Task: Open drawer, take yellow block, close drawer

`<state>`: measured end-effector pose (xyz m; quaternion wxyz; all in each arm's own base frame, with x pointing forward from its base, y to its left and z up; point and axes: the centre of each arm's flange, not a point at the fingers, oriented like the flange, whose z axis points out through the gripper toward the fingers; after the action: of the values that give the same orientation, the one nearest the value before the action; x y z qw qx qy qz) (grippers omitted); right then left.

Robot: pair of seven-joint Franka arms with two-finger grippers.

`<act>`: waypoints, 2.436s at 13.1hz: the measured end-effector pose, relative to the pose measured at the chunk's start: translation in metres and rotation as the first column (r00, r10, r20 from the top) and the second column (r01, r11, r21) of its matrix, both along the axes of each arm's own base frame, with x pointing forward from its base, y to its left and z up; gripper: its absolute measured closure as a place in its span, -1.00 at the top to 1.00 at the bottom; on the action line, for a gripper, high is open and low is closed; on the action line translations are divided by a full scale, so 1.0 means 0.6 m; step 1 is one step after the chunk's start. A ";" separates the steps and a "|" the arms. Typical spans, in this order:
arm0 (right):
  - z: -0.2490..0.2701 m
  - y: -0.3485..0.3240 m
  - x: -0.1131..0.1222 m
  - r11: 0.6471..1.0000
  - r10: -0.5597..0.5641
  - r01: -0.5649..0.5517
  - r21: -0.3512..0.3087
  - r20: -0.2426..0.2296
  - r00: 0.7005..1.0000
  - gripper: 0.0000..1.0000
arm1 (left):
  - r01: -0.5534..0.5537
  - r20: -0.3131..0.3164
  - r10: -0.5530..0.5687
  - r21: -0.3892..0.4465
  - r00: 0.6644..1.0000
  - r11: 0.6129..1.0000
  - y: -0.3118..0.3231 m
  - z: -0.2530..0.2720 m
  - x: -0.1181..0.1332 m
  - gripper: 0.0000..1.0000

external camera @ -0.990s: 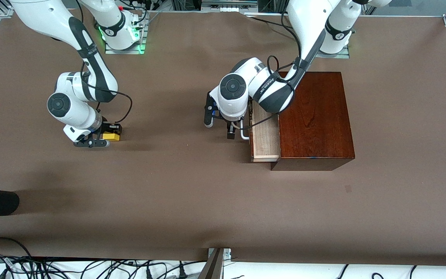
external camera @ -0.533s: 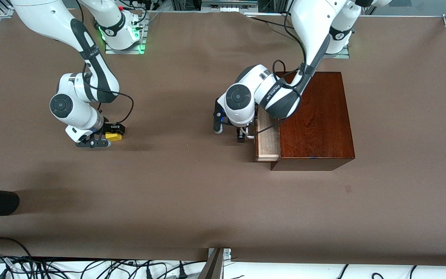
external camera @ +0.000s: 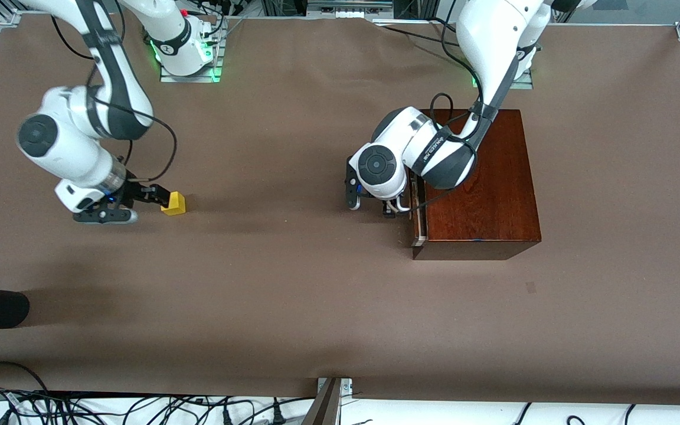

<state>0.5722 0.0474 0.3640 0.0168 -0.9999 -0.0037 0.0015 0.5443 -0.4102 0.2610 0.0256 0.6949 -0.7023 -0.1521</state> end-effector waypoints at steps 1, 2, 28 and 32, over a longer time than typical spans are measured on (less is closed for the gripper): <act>0.055 0.002 0.007 1.000 0.001 -0.001 0.006 -0.005 1.000 1.00 | -0.007 -0.002 0.007 0.005 1.000 1.000 0.008 0.005 0.004 1.00; 0.105 0.004 0.012 1.000 0.004 -0.004 0.011 -0.007 1.000 1.00 | -0.019 -0.005 0.020 0.010 1.000 1.000 0.021 0.011 0.011 1.00; 0.384 -0.015 -0.055 0.998 0.033 -0.037 -0.049 -0.072 0.997 1.00 | -0.821 0.298 0.797 -0.066 0.525 0.566 0.325 0.461 0.102 1.00; 0.383 -0.015 -0.055 0.998 0.033 -0.037 -0.049 -0.073 0.997 1.00 | -0.849 0.311 0.834 -0.129 0.456 0.512 0.385 0.517 0.123 1.00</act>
<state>0.5393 0.0382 0.5941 -0.0084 -0.9990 -0.0204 0.0380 0.6178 -0.1793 0.5710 -0.0374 0.9656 -0.2570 -0.0149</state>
